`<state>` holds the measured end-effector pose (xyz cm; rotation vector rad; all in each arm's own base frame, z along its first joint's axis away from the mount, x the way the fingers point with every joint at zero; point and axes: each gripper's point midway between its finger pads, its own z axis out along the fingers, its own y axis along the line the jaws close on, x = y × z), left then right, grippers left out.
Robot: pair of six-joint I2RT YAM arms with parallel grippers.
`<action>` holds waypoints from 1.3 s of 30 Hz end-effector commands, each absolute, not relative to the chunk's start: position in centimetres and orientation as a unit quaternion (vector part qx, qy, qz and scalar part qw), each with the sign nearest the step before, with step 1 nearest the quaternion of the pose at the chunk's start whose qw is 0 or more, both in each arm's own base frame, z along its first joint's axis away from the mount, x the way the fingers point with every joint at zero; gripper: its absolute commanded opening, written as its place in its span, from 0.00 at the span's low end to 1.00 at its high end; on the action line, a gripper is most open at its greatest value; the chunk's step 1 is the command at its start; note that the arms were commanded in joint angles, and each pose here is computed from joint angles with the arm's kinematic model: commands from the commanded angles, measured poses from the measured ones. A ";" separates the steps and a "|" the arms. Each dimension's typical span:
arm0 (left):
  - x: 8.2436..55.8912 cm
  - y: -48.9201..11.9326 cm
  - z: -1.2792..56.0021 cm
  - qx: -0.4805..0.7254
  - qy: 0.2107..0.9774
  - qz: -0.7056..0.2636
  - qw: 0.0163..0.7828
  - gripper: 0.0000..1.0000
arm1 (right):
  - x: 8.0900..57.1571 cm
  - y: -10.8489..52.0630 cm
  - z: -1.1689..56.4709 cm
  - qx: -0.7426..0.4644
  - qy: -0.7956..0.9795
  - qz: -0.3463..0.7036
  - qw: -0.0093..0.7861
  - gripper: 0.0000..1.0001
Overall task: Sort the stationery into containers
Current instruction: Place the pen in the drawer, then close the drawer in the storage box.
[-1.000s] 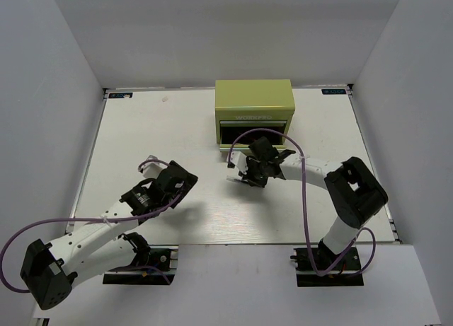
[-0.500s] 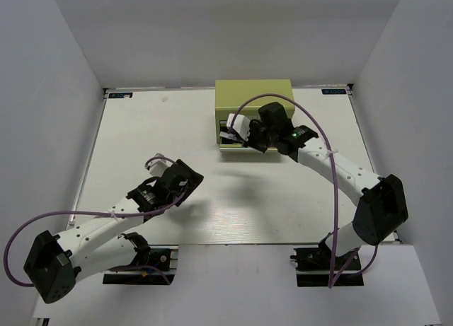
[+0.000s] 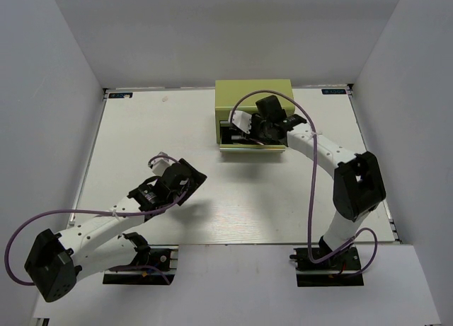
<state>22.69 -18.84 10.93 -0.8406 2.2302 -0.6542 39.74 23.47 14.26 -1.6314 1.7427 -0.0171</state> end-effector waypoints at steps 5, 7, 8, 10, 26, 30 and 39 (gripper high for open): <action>22.8 -18.9 11.9 -0.317 0.844 -0.268 0.339 0.89 | 39.7 25.3 18.6 -0.640 0.653 0.035 0.403 0.13; 22.9 -19.1 12.1 -0.317 0.842 -0.272 0.340 0.89 | 38.0 25.9 18.4 -0.663 0.635 0.073 0.390 0.01; 22.9 -19.1 12.1 -0.317 0.842 -0.272 0.340 0.89 | 36.2 26.5 17.8 -0.684 0.617 0.109 0.374 0.00; 22.9 -19.1 11.9 -0.317 0.844 -0.268 0.339 0.89 | 33.4 26.8 16.6 -0.720 0.585 0.159 0.337 0.00; 23.1 -18.8 11.8 -0.316 0.845 -0.258 0.345 0.89 | 41.4 25.9 8.5 -0.639 0.685 -0.003 0.351 0.00; 23.4 -18.8 12.3 -0.318 0.842 -0.260 0.350 0.90 | 45.5 24.5 10.5 -0.585 0.689 -0.100 0.416 0.00; 24.0 -18.9 12.6 -0.313 0.843 -0.251 0.359 0.91 | 48.4 23.6 11.1 -0.566 0.672 -0.166 0.448 0.00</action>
